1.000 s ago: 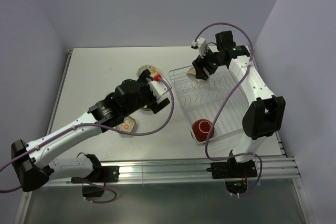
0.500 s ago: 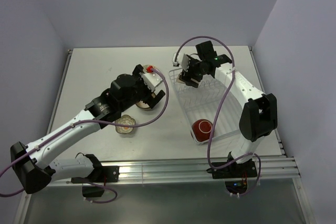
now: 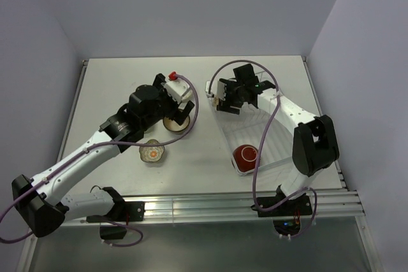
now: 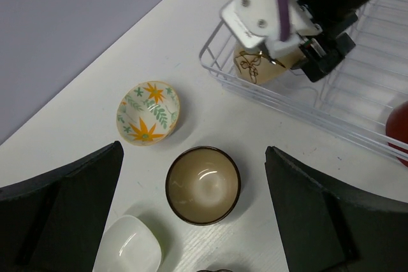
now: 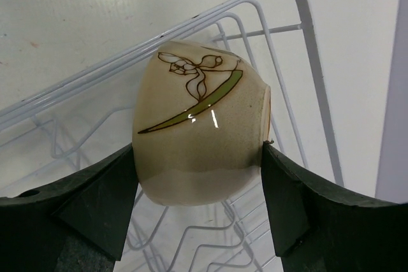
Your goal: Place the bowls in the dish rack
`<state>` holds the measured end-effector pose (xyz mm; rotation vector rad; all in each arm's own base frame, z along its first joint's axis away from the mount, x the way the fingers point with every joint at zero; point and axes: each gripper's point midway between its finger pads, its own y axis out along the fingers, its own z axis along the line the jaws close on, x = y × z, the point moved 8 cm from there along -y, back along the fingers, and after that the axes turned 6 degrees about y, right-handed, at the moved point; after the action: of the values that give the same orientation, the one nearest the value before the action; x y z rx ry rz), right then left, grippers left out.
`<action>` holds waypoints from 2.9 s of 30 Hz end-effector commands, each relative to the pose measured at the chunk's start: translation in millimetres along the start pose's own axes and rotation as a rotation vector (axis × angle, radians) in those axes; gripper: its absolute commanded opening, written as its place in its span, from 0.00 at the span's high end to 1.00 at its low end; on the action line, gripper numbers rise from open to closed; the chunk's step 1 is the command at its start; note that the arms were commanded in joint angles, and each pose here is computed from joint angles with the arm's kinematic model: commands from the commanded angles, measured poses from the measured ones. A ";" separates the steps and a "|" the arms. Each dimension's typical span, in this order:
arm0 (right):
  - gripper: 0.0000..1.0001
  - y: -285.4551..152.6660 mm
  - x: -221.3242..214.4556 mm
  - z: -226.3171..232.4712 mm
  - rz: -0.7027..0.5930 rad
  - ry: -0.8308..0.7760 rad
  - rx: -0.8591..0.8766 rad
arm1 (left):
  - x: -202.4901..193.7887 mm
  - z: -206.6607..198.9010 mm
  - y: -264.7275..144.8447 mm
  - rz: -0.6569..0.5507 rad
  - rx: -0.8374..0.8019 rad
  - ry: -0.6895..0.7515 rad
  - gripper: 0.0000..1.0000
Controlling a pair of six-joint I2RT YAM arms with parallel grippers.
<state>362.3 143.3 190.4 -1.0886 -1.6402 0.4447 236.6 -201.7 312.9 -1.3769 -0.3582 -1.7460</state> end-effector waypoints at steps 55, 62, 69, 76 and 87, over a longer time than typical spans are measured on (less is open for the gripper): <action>0.00 -73.3 36.8 4.2 -0.123 -0.274 -0.239 | -49.7 83.7 53.0 0.290 0.020 -0.289 0.05; 0.00 -110.4 36.4 -25.3 -0.186 0.046 -0.317 | -87.5 131.2 95.1 0.388 0.029 -0.561 0.08; 0.00 -138.5 22.7 -37.6 -0.247 0.522 -0.296 | -117.8 137.6 136.3 0.434 0.033 -0.683 0.05; 0.00 -149.0 5.9 -20.2 -0.284 0.807 -0.244 | -142.5 133.8 162.8 0.442 0.032 -0.782 0.14; 0.00 -155.4 -3.9 -1.3 -0.306 0.961 -0.221 | -182.0 128.4 184.7 0.527 0.099 -0.847 0.28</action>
<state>305.5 60.1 294.0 -0.9965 -0.9785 -0.3877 450.3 -140.4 133.5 -1.8824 -0.3891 -0.6311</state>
